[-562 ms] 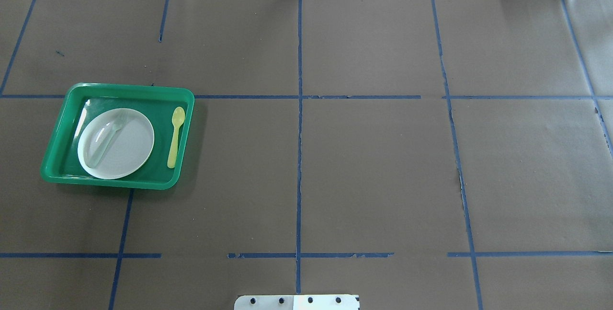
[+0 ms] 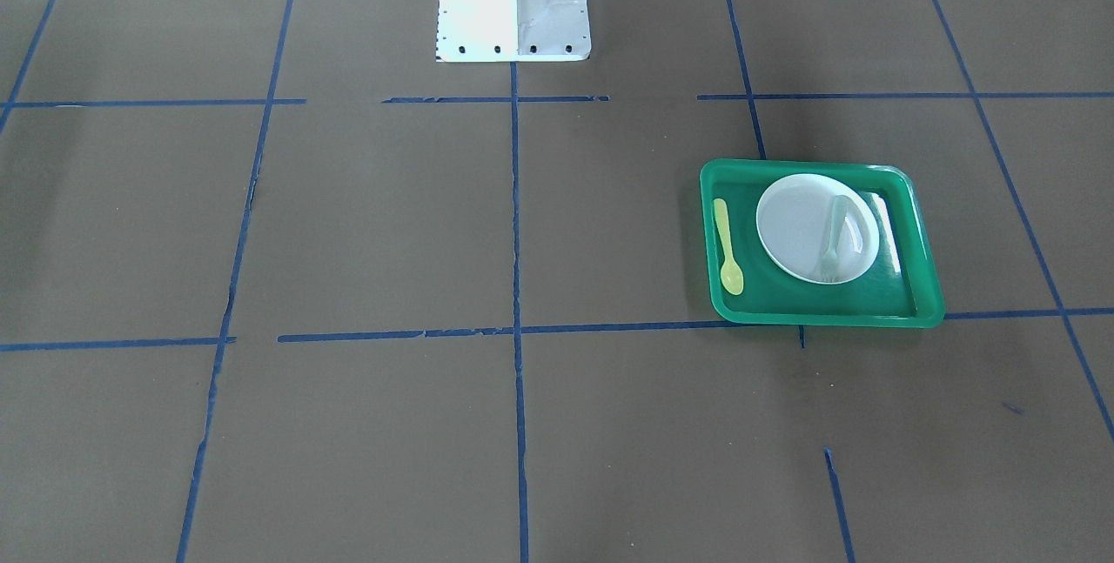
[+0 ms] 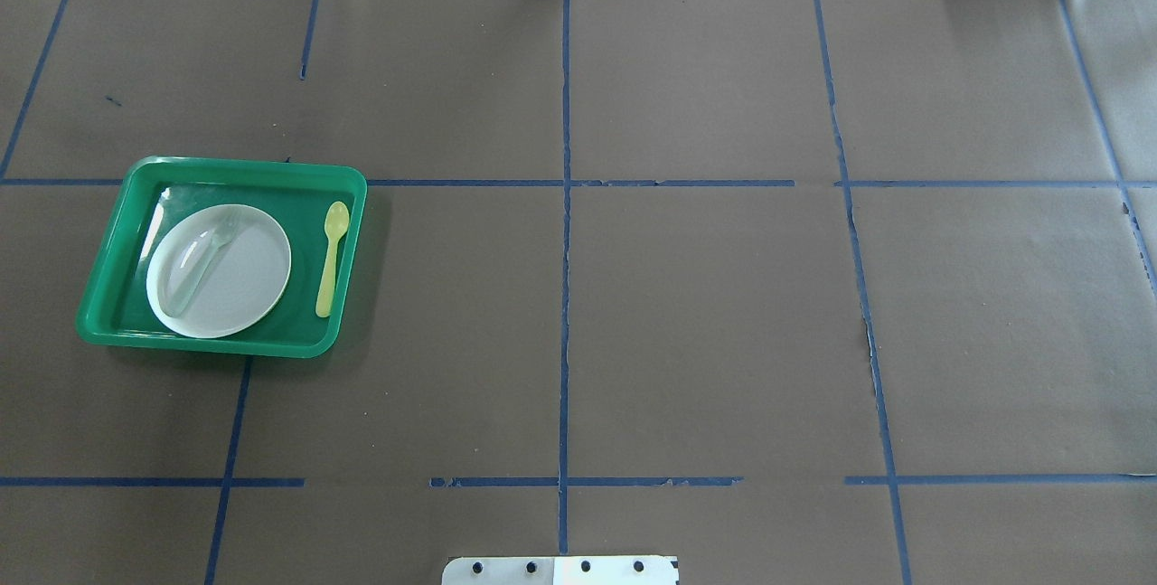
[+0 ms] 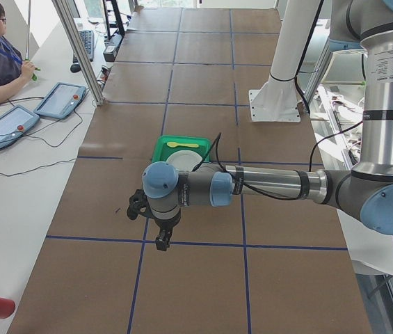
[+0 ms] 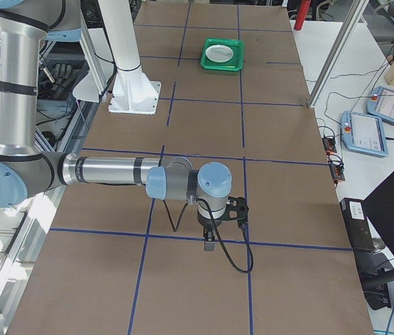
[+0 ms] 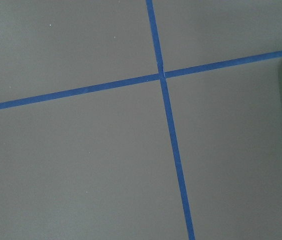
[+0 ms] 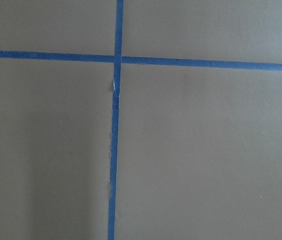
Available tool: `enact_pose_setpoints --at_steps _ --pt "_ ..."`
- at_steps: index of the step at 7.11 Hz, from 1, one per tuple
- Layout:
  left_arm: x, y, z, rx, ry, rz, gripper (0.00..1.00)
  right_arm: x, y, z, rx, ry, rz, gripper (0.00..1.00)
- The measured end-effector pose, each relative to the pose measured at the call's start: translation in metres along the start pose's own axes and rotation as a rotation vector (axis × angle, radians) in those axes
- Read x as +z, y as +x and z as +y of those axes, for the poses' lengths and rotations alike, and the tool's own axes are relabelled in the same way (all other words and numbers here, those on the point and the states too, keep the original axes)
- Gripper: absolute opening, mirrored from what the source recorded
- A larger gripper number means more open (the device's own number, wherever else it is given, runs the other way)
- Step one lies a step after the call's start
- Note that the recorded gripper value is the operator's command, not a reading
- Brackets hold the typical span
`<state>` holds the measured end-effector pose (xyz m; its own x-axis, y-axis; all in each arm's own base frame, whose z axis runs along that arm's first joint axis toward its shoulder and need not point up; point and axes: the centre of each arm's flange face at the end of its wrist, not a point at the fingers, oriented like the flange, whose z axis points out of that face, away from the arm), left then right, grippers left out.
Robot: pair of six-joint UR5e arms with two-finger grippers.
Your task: Place fork
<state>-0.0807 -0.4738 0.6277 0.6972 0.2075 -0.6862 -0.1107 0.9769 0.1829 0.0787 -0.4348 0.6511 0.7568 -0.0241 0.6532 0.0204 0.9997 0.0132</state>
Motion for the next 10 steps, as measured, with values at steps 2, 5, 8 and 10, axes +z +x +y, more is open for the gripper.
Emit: enact_pose_setpoints --at_steps 2,5,8,10 --pt "-0.002 0.053 -0.022 -0.013 0.024 0.003 1.0 0.0 0.0 0.0 0.0 0.0 0.0 1.0" --pt "0.024 0.189 -0.043 -0.061 -0.001 0.038 1.0 0.0 0.0 0.0 0.0 0.0 0.0 1.0" --pt "0.068 0.291 -0.041 -0.129 0.005 0.049 1.0 0.0 0.0 0.0 0.001 0.0 0.0 1.0" --pt "0.115 0.33 -0.054 -0.134 -0.01 0.046 0.99 0.0 0.0 0.0 0.001 0.0 0.0 1.0"
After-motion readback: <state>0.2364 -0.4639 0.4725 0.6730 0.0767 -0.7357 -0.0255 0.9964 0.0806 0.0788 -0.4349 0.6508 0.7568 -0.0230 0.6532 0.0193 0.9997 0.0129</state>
